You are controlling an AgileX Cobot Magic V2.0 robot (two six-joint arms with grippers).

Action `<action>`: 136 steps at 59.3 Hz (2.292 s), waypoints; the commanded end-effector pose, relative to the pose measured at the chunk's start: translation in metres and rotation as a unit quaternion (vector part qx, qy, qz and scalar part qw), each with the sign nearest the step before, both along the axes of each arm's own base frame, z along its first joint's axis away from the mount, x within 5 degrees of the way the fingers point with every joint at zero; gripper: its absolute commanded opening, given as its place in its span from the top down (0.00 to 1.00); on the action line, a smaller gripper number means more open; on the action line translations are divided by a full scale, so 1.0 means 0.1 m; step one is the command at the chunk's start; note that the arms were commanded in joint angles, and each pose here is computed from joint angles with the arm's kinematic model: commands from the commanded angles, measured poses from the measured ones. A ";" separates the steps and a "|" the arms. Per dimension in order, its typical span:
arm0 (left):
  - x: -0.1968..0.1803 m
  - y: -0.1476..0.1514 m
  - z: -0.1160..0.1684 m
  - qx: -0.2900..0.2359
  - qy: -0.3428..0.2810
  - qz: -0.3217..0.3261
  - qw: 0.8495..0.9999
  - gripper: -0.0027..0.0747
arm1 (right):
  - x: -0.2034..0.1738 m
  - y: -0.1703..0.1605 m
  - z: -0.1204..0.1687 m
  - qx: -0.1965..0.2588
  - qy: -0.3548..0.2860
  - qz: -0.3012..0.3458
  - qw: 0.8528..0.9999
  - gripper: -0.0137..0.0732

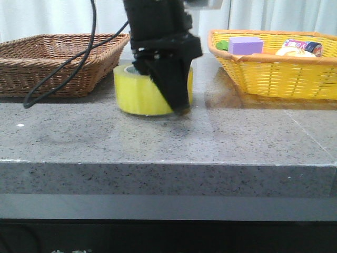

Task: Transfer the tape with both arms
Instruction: 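Lower the left gripper onto the tape roll and grasp its rim, then lift the tape roll with the left gripper into the brown basket, then open the left gripper and raise it away from the tape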

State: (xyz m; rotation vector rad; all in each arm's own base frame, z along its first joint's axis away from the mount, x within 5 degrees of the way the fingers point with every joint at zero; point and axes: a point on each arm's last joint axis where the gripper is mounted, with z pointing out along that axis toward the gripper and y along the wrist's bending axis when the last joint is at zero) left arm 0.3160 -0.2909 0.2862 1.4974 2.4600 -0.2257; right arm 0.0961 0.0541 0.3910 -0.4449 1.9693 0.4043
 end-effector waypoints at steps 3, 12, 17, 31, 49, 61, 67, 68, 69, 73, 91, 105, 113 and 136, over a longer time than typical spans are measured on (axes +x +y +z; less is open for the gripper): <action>-0.11 0.06 0.55 -0.051 -0.034 0.022 0.998 0.79 | 0.00 -0.01 0.14 0.021 -0.042 -0.006 0.999 0.39; -0.12 0.07 0.76 -0.078 -0.053 0.039 0.995 0.79 | 0.00 -0.01 0.14 0.021 -0.042 -0.006 0.999 0.39; -0.15 0.09 0.89 -0.092 -0.067 0.039 0.993 0.79 | 0.00 -0.01 0.14 0.021 -0.042 -0.006 0.999 0.39; -0.20 0.33 1.27 -0.119 -0.111 0.055 0.985 0.79 | 0.00 -0.01 0.14 0.021 -0.042 -0.006 0.999 0.39; 0.22 1.05 1.41 -0.132 -0.145 0.174 0.965 0.79 | 0.00 -0.01 0.14 0.021 -0.042 -0.006 0.999 0.39; 0.56 1.51 1.38 -0.142 -0.175 0.253 0.941 0.79 | 0.00 -0.01 0.14 0.021 -0.042 -0.006 0.999 0.39; 0.75 1.68 1.26 -0.136 -0.177 0.281 0.933 0.79 | 0.00 -0.01 0.14 0.021 -0.042 -0.006 0.999 0.39; 0.78 1.69 1.24 -0.137 -0.178 0.283 0.932 0.79 | 0.00 -0.01 0.14 0.021 -0.042 -0.006 0.999 0.39; 0.83 1.71 1.19 -0.136 -0.176 0.287 0.932 0.79 | 0.00 -0.01 0.14 0.021 -0.042 -0.006 0.999 0.39; 0.93 1.73 1.08 -0.135 -0.173 0.294 0.930 0.79 | 0.00 -0.01 0.14 0.021 -0.042 -0.006 0.999 0.39; 1.31 1.75 0.57 -0.118 -0.151 0.313 0.930 0.71 | 0.00 -0.01 0.14 0.021 -0.042 -0.006 0.999 0.39; 1.33 1.75 0.52 -0.116 -0.146 0.319 0.929 0.45 | 0.00 -0.01 0.14 0.021 -0.042 -0.006 0.999 0.39; 1.28 1.76 0.58 -0.118 -0.135 0.332 0.926 0.44 | 0.00 -0.01 0.14 0.021 -0.042 -0.006 0.999 0.39; 0.99 1.79 1.12 -0.136 -0.104 0.350 0.921 0.44 | 0.00 -0.01 0.14 0.021 -0.042 -0.006 0.999 0.39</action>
